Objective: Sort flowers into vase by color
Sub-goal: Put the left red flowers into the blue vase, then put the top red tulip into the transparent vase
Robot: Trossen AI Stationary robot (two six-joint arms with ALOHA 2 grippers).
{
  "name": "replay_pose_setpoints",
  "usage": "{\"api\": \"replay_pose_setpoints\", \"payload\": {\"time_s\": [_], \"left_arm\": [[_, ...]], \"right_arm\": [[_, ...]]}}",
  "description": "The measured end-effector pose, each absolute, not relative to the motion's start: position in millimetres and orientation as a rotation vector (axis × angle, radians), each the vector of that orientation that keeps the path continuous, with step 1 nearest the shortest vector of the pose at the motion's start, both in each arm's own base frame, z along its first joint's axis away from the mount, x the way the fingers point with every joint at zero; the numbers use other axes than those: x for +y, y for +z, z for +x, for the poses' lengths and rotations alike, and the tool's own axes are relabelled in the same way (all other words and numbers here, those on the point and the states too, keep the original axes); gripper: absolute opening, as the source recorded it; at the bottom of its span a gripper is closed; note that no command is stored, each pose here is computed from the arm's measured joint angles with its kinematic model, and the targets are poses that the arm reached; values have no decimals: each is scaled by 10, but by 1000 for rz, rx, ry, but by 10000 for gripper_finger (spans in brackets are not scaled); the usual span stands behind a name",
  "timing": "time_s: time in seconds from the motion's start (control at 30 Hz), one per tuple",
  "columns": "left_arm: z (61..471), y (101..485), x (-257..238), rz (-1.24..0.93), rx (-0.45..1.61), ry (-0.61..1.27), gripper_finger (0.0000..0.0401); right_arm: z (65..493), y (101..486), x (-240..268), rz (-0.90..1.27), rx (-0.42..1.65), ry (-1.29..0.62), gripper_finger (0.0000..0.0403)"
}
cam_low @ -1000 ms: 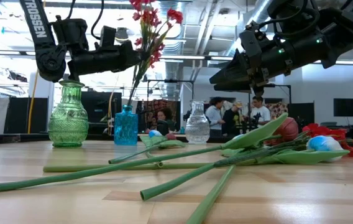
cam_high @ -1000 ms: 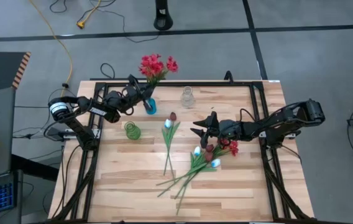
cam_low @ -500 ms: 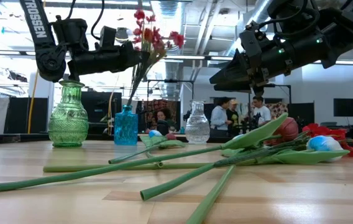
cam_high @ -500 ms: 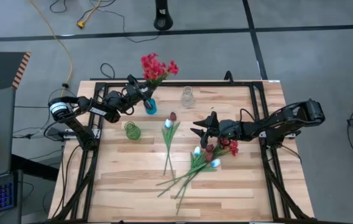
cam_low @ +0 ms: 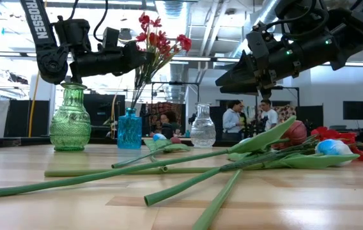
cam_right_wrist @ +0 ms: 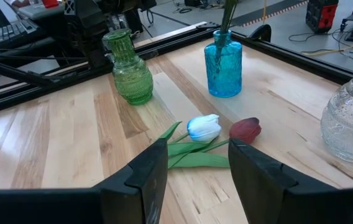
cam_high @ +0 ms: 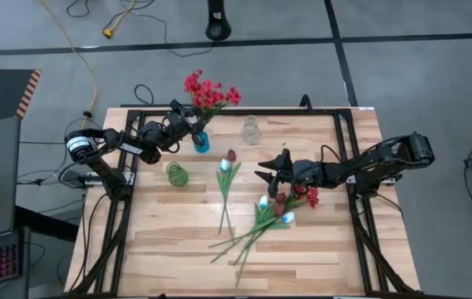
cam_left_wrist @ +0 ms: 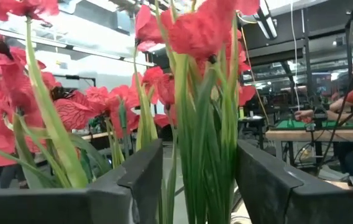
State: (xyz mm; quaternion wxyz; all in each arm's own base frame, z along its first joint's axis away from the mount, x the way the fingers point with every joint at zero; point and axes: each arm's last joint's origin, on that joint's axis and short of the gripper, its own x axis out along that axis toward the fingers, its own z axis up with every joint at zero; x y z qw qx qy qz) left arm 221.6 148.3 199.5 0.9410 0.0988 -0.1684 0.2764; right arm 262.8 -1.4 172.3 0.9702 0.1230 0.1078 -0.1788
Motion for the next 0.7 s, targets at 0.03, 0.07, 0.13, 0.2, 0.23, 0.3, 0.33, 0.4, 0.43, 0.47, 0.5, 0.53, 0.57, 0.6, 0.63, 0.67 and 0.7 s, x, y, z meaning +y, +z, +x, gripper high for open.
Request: {"api": "replay_pose_setpoints", "payload": {"time_s": [0.03,0.07,0.13,0.2,0.23,0.3,0.33,0.4,0.43,0.47,0.5,0.53,0.57,0.6,0.63,0.67,0.7], "left_arm": [[2216,1995,1483,201,-344,564,187],[2216,1995,1483,198,-345,563,193],[2216,1995,1483,186,-348,558,202],[2217,1995,1482,185,-348,556,209],[2217,1995,1482,187,-347,556,211],[2217,1995,1482,195,-345,558,213],[2217,1995,1482,196,-345,558,213],[2217,1995,1482,193,-346,557,213],[2217,1995,1482,190,-347,556,213],[2217,1995,1482,187,-347,556,213],[2216,1997,1482,187,-347,556,213],[2209,2001,1477,186,-345,556,213],[2191,2005,1464,186,-343,556,213],[2162,2014,1445,188,-345,556,213],[2128,2022,1423,189,-342,557,213],[2089,2024,1397,186,-335,561,213],[2052,2028,1373,184,-328,562,213]], "right_arm": [[2628,1723,-14,248,218,-361,196],[2628,1723,-14,248,218,-361,196],[2628,1723,-14,248,218,-361,196],[2629,1723,-14,249,218,-361,196],[2628,1724,-14,249,218,-361,196],[2628,1723,-14,248,218,-361,196],[2629,1723,-14,248,218,-361,196],[2629,1723,-14,249,218,-361,196],[2629,1723,-14,249,218,-361,196],[2628,1724,-14,249,218,-361,196],[2628,1724,-14,249,218,-360,196],[2628,1724,-14,249,218,-360,196],[2628,1723,-14,249,218,-360,196],[2628,1723,-14,249,218,-360,196],[2628,1724,-14,249,218,-360,196],[2628,1724,-14,249,218,-360,196],[2628,1724,-14,249,218,-360,196]]}}
